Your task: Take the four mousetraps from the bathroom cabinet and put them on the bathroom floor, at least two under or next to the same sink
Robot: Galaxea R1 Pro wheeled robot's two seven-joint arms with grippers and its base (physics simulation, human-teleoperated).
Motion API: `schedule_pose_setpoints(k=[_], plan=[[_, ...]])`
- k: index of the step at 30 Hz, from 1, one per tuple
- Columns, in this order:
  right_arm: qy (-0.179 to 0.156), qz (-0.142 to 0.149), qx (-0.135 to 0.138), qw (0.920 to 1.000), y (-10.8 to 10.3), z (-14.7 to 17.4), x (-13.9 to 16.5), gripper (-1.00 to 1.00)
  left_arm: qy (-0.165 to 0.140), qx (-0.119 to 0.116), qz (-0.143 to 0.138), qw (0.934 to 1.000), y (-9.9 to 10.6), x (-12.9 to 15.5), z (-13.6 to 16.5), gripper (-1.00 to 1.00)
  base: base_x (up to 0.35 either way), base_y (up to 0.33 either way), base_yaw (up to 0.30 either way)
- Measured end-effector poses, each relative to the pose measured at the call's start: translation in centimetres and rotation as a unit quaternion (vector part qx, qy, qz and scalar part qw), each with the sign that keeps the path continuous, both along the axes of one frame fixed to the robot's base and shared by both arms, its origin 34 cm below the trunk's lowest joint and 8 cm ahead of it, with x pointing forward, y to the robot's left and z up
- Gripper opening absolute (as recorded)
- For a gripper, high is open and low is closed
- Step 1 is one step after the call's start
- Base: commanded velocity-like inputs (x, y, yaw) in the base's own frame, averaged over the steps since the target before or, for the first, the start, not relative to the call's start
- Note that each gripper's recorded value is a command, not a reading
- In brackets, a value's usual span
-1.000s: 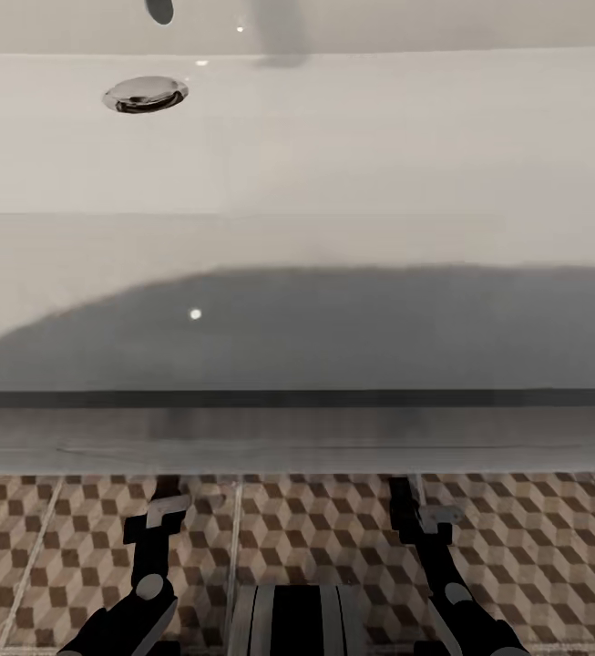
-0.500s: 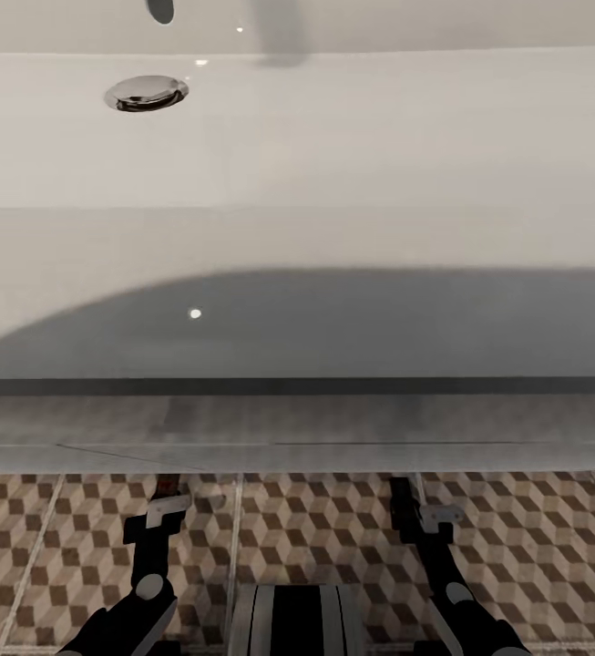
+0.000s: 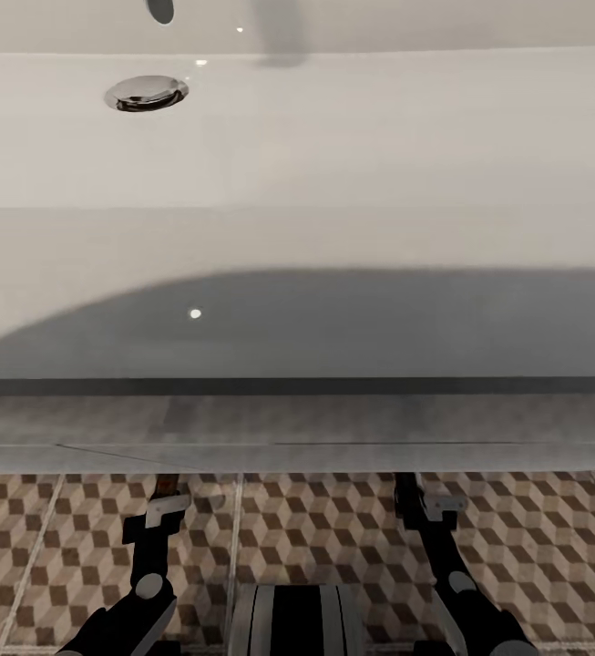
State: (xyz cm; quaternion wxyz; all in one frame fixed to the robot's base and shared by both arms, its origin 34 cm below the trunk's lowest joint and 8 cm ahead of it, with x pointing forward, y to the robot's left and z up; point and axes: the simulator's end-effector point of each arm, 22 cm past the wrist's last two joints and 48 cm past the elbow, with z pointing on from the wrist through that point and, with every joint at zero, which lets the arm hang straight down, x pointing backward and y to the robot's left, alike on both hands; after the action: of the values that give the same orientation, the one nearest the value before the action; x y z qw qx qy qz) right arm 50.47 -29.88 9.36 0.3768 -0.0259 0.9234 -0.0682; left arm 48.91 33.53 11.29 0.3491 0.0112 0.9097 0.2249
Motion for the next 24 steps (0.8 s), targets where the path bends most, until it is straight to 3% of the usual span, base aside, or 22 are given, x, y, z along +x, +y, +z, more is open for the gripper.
schedule_pose_setpoints(k=[7,14,24], plan=[[-0.011,-0.002,-0.003,0.9999,-0.2,0.5,0.9,-1.00,0.000,0.000,0.000,1.0000,0.0,0.0,0.0,-1.00,0.000,0.000,0.000],[-0.015,-0.023,-0.024,0.9993,-1.5,0.8,0.9,-1.00,0.000,0.000,-0.001,1.0000,0.0,0.0,0.0,-1.00,0.000,0.000,0.000],[-0.015,-0.025,-0.027,0.9992,-1.6,0.8,0.8,-1.00,0.000,0.001,0.001,1.0000,0.0,0.0,0.0,-1.00,0.000,0.000,0.000]])
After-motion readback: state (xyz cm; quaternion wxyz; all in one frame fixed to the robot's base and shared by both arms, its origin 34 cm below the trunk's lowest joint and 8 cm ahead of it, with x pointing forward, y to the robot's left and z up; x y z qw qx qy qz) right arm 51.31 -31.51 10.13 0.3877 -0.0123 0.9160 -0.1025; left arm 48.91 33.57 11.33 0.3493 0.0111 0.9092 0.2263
